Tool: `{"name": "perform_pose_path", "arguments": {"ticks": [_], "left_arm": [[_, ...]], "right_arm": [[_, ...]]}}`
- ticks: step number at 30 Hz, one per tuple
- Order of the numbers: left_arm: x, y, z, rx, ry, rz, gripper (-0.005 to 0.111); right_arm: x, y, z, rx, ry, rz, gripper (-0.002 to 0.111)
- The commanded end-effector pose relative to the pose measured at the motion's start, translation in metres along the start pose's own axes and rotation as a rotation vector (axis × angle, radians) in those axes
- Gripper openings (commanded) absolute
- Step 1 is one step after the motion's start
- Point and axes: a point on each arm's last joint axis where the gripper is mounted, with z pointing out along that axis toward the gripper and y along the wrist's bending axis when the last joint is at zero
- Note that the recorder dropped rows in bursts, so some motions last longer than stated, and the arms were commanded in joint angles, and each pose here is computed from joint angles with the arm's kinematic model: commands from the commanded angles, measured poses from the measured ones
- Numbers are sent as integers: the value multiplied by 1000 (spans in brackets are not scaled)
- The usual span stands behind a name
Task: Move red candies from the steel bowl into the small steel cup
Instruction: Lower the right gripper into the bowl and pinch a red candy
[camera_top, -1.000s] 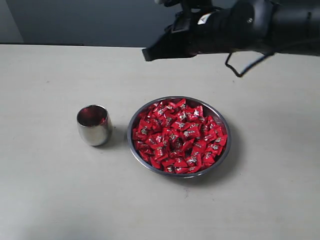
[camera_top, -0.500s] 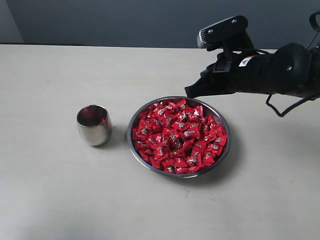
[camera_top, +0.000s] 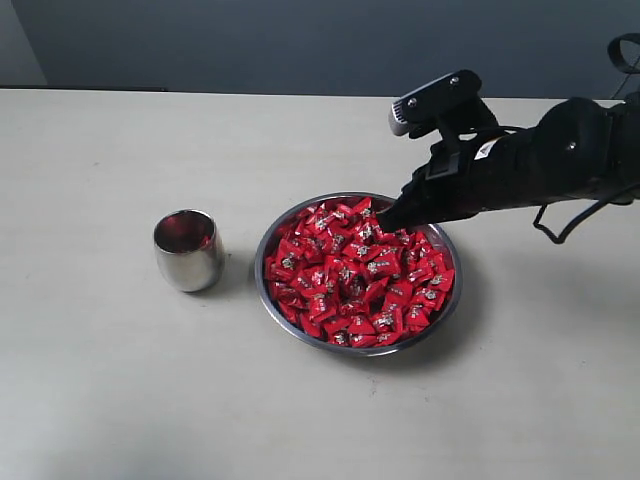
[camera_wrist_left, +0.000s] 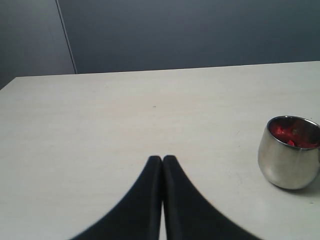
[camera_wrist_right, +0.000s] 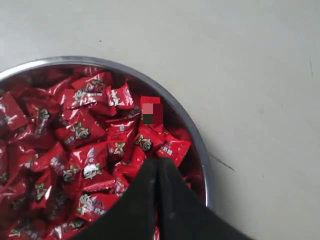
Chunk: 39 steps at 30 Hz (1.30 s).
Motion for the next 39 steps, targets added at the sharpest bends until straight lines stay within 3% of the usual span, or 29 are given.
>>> {"name": "perform_pose_path", "arguments": {"ticks": [1,10,13,14,16,21,23,27,39], "left_arm": [[1,0,0,0,-3,-5,0],[1,0,0,0,-3,-5,0],[1,0,0,0,-3,-5,0],[1,0,0,0,-3,-5,0],[1,0,0,0,-3,-5,0],[1,0,0,0,-3,-5,0],[1,0,0,0,-3,-5,0],[1,0,0,0,-3,-5,0],[1,0,0,0,-3,-5,0]], "right_arm": [[-7,-2,-1,22,-57,82,-1],[-3,11,12,-131,141,133,2],[-2,13,19,-158,188,174,18],[-3,14,21,-170,212,208,35],[-4,15,24,-181,234,239,46],[7,18,35,-196,311,273,27],[9,18,37,-196,321,281,28],[11,15,38,-168,339,302,44],[17,5,49,-139,357,367,45]]}}
